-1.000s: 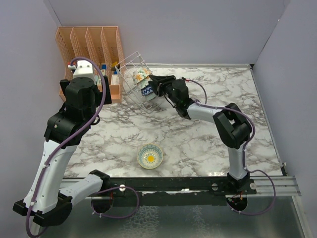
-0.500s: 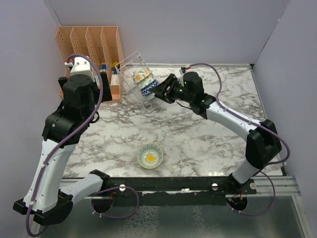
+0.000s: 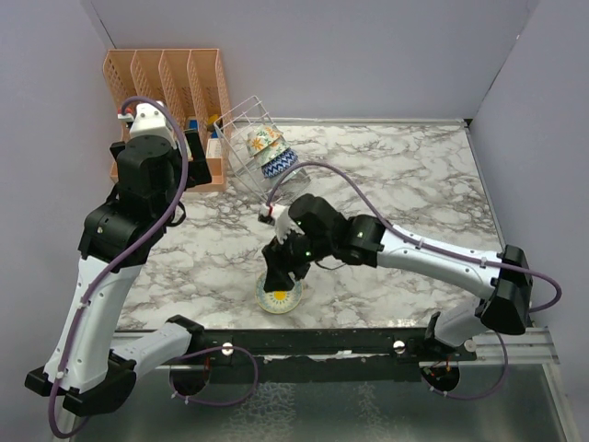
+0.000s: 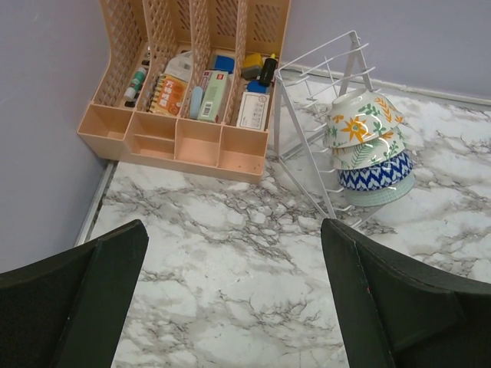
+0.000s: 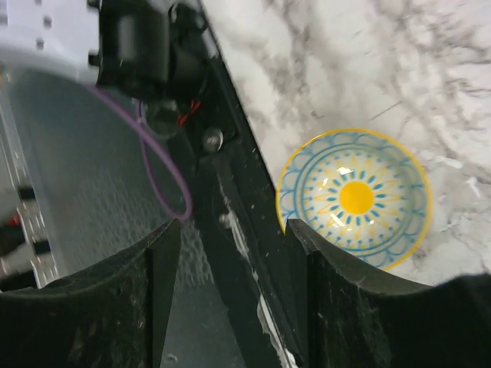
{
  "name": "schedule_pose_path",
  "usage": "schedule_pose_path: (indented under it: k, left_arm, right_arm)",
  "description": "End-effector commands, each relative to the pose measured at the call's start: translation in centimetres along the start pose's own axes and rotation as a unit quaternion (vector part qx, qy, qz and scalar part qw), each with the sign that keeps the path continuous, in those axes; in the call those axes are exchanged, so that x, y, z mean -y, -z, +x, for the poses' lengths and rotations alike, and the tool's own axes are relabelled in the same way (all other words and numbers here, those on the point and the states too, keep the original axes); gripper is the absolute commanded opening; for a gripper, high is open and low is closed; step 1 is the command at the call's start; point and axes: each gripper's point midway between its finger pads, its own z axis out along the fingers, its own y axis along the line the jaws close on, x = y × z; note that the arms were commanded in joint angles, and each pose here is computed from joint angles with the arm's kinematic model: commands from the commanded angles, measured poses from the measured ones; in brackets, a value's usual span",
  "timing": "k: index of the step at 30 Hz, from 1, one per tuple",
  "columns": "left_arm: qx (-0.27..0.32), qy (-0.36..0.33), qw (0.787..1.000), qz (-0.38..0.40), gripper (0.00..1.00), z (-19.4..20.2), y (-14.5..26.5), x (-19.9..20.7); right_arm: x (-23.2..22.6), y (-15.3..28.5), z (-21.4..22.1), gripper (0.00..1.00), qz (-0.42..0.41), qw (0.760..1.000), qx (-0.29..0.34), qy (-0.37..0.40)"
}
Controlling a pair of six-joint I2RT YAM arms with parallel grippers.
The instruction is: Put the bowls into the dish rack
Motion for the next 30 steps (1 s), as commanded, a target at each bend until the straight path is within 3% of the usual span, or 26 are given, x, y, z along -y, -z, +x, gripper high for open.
schedule_pose_path:
  k: [1, 7, 14, 21, 30]
  left_arm:
    - [0.003, 0.017, 1.0, 0.011, 0.99, 0.1, 0.2, 0.4]
    - [0.011, 0.03, 0.999, 0.002, 0.99, -0.2, 0.7, -0.1]
    - [0.007, 0.025, 1.0, -0.001, 0.99, -0.9, 1.0, -0.2]
    - [0.004, 0.028, 1.0, 0.001, 0.99, -0.6, 0.8, -0.1]
    - [0.003, 0.027, 1.0, -0.002, 0.99, -0.1, 0.8, -0.3]
  right_arm:
    - [-1.4, -1.1, 2.8, 0.57, 0.002, 0.995, -0.052, 0.088]
    - [-2.7, -4.9, 6.5, 0.58, 0.015, 0.979, -0.115, 0.167]
    - [-1.1, -8.7, 8.3, 0.6, 0.054, 0.973, -0.154, 0.165]
    - [0.6, -9.7, 7.8, 0.61, 0.109, 0.973, -0.146, 0.143]
    - [1.2, -11.5, 9.5, 0.6, 0.096, 0.967, -0.184, 0.147]
